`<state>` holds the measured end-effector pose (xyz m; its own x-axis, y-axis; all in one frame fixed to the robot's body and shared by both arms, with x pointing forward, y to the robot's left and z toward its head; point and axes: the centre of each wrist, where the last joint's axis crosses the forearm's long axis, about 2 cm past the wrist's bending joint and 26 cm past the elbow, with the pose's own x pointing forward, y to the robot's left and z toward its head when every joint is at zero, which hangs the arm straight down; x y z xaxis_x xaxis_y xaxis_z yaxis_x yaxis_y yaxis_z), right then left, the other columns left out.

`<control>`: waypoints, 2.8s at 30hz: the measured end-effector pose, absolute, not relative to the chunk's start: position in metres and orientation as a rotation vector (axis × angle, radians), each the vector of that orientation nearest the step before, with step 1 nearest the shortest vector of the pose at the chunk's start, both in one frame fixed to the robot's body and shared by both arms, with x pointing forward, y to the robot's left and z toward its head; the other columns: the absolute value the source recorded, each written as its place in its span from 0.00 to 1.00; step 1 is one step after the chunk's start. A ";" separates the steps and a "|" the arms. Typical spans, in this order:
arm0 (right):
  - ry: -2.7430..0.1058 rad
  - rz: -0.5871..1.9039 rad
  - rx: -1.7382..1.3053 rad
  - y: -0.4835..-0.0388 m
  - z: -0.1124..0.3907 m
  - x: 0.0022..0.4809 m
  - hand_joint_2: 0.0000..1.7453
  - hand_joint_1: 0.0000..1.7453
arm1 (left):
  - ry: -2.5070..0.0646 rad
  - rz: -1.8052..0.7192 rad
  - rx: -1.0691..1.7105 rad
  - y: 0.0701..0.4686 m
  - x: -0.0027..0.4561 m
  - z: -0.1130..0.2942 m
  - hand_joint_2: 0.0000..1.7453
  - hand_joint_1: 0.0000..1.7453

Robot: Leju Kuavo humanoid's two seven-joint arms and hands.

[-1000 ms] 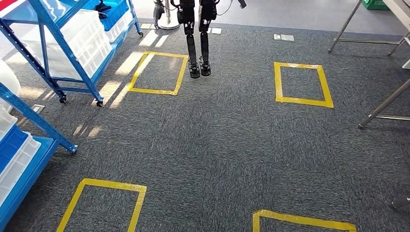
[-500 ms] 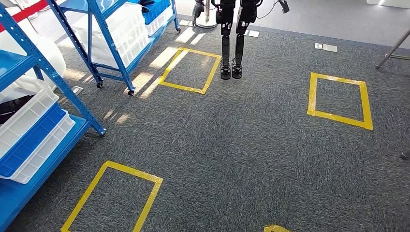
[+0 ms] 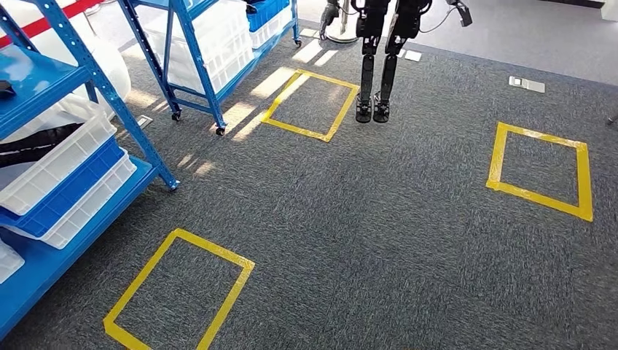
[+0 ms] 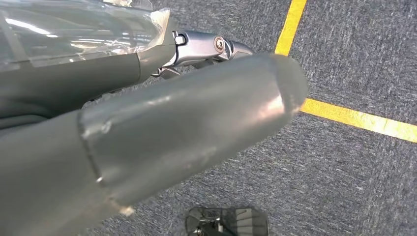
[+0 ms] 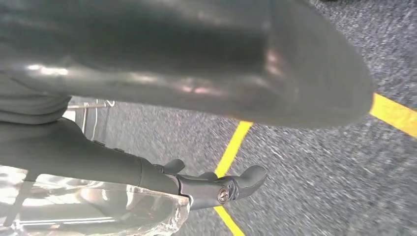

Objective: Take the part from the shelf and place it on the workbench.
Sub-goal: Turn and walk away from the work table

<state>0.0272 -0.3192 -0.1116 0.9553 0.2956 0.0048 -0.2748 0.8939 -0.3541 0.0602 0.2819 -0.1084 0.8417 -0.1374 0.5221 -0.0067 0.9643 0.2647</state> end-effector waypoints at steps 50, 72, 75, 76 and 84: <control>-0.055 0.316 -0.351 -0.320 -0.110 0.043 0.00 0.00 | -0.548 -0.076 0.259 0.287 0.071 -0.107 0.00 0.00; -0.040 0.320 -0.344 -0.316 -0.111 0.041 0.00 0.00 | -0.541 -0.087 0.254 0.284 0.071 -0.107 1.00 0.00; -0.042 0.322 -0.343 -0.315 -0.111 0.041 0.00 0.00 | -0.541 -0.087 0.256 0.285 0.070 -0.107 1.00 0.00; -0.042 0.322 -0.343 -0.315 -0.111 0.042 0.00 0.00 | -0.540 -0.087 0.256 0.285 0.070 -0.107 1.00 0.00; -0.039 0.326 -0.338 -0.316 -0.111 0.040 0.00 0.00 | -0.541 -0.089 0.255 0.285 0.069 -0.107 1.00 0.00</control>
<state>0.0404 -0.3155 -0.1107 0.9470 0.3209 -0.0168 -0.3080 0.8915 -0.3322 0.0693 0.2845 -0.1071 0.8541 -0.1504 0.4979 0.0164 0.9646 0.2633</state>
